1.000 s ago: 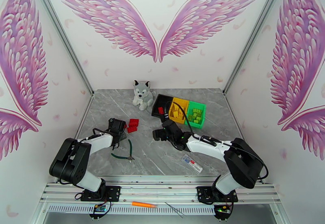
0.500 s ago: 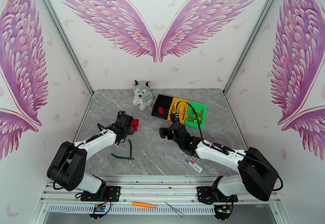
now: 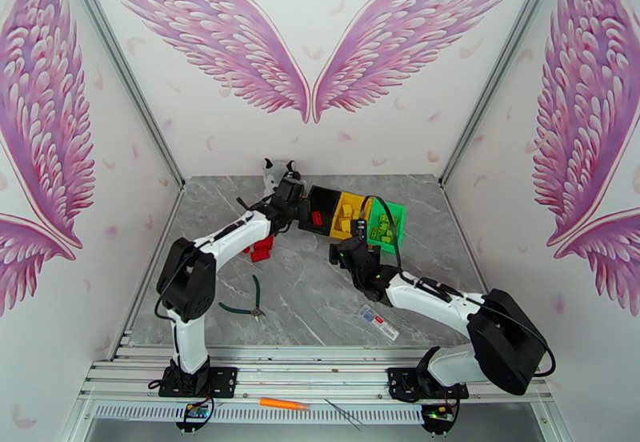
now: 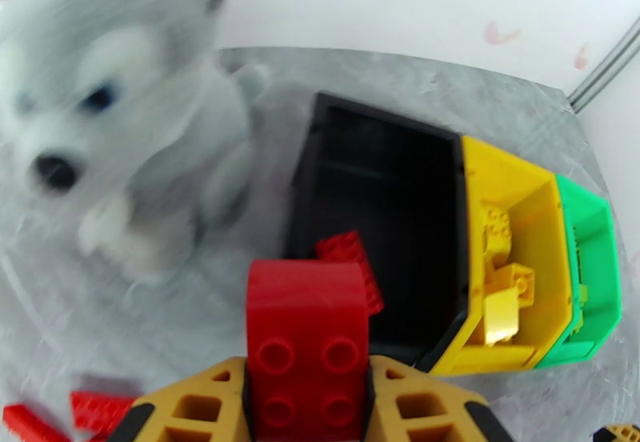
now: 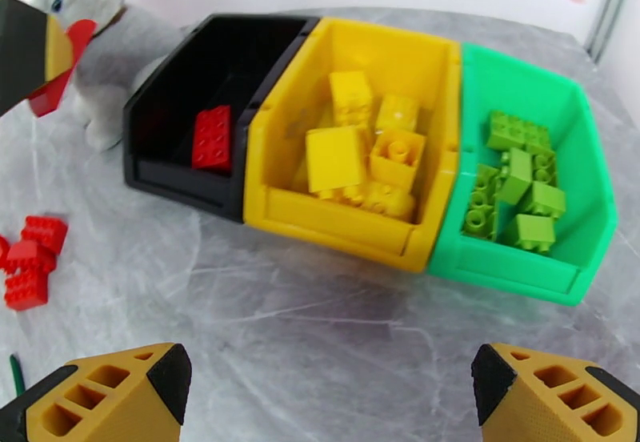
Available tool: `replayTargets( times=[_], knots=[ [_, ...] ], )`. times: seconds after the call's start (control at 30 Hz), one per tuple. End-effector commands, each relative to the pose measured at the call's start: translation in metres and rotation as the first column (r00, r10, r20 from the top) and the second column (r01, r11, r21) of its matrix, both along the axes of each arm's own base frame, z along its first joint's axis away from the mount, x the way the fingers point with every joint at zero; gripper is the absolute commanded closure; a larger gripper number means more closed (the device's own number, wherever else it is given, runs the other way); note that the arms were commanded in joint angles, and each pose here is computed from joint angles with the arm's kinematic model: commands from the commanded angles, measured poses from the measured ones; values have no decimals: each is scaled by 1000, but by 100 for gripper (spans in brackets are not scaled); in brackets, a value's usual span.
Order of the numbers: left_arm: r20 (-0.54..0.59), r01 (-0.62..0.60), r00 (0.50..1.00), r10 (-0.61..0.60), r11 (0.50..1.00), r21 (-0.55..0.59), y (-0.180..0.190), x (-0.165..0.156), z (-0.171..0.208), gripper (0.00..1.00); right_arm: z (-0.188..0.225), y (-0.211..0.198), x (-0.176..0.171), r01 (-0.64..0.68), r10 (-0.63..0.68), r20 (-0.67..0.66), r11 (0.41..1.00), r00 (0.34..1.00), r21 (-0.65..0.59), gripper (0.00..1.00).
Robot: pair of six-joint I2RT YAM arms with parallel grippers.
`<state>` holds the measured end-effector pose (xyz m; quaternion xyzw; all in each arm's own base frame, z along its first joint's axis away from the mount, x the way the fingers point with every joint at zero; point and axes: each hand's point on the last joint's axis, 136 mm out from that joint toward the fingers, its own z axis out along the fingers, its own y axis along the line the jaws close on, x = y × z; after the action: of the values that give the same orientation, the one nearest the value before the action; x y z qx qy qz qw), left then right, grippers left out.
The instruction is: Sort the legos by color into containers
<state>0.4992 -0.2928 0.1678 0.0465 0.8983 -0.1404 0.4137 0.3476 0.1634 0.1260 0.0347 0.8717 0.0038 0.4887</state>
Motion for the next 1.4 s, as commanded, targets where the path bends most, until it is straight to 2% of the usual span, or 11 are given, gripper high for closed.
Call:
replayTargets(
  times=[0.0,0.07,0.13,0.23,0.3,0.57,0.67,0.8,0.97,1.13,1.37],
  knots=[
    [-19,81,997,-81,997,2,-27,13,-5,83,0,-21,0,83,-83,47,997,995,9,1],
    [-17,99,995,-99,995,-7,-38,24,-8,81,-3,-24,0,85,-85,45,996,995,6,1],
    [-21,113,993,-113,993,-19,-48,32,-12,73,-6,-25,0,76,-76,35,997,997,-14,1],
    [-14,120,993,-120,992,-32,-59,38,-14,41,-11,-25,-1,56,-55,12,997,998,-51,1],
    [4,118,993,-118,993,-19,-61,38,-10,31,-15,-23,-2,29,-29,-1,998,1000,-59,1],
    [81,46,995,-54,994,97,-40,5,17,28,-25,9,-7,-172,172,-5,985,985,-1,1],
    [112,-49,993,30,985,168,-9,-15,23,27,-21,25,-11,-259,259,10,965,966,40,1],
    [143,-208,974,177,949,238,48,-45,26,24,-13,54,-19,-403,402,39,907,915,119,1],
    [112,-335,942,316,900,279,112,-85,1,23,-8,88,-24,-511,513,45,837,857,198,1],
    [51,-442,894,444,860,254,172,-115,-30,22,-5,114,-25,-564,573,38,790,819,243,1],
    [-4,-536,836,549,818,208,231,-138,-58,10,-1,141,-29,-612,628,44,738,777,284,1]
  ],
)
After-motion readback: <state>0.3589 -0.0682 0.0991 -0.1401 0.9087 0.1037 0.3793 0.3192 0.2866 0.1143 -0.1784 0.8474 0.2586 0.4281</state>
